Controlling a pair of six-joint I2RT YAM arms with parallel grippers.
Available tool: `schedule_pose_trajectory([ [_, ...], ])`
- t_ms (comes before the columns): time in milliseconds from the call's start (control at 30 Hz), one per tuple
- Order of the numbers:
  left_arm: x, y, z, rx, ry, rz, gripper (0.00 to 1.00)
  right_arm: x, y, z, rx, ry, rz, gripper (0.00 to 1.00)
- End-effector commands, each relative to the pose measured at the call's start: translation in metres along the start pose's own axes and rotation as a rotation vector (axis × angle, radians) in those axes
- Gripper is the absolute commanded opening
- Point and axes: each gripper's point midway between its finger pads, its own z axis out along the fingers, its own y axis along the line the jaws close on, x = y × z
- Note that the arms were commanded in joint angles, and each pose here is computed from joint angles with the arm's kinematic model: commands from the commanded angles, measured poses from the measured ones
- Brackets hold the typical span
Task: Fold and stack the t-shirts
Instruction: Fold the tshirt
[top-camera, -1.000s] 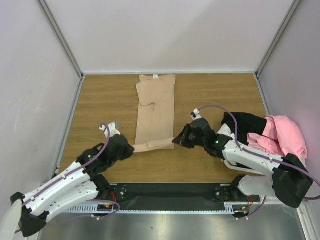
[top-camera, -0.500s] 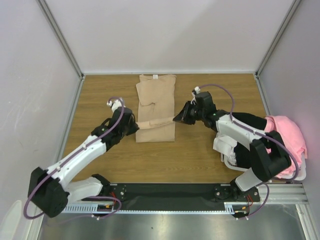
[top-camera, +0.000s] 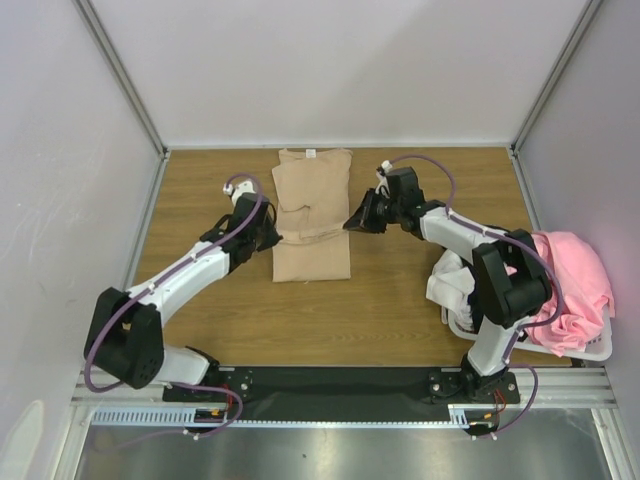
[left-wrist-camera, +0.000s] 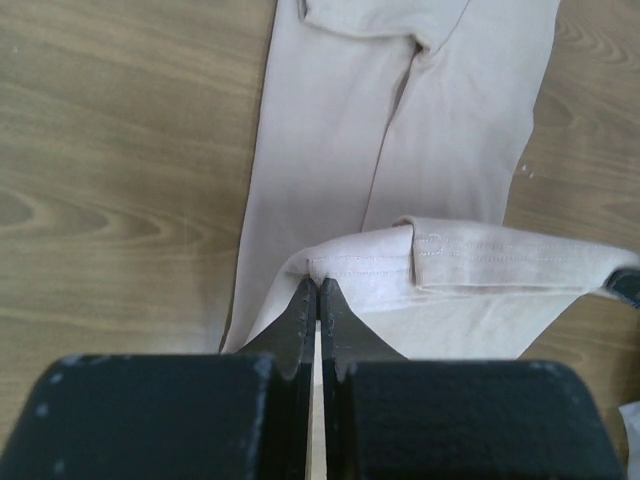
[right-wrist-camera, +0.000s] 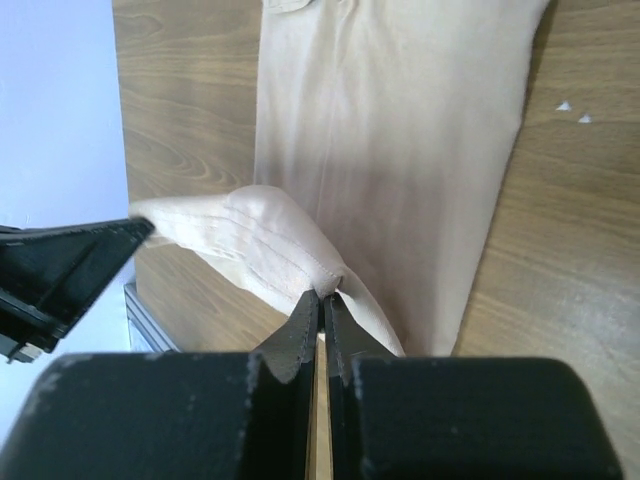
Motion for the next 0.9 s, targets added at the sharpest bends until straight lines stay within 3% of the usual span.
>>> schedule_pose_trajectory([
  [0,-0.036,-0.024,0.003,0.077,-0.082,0.006,0.0,-0.026,0.009,0.001,-0.044,-0.046,-0.04,0.0],
  [467,-0.053,-0.02,0.038,0.086,-0.071,-0.007,0.01,-0.047,-0.003,0.028,-0.046,-0.046,-0.029,0.0],
  [867,-0.04,-0.021,0.065,0.091,-0.018,-0.019,0.01,-0.063,-0.023,0.036,-0.012,-0.058,-0.018,0.0],
])
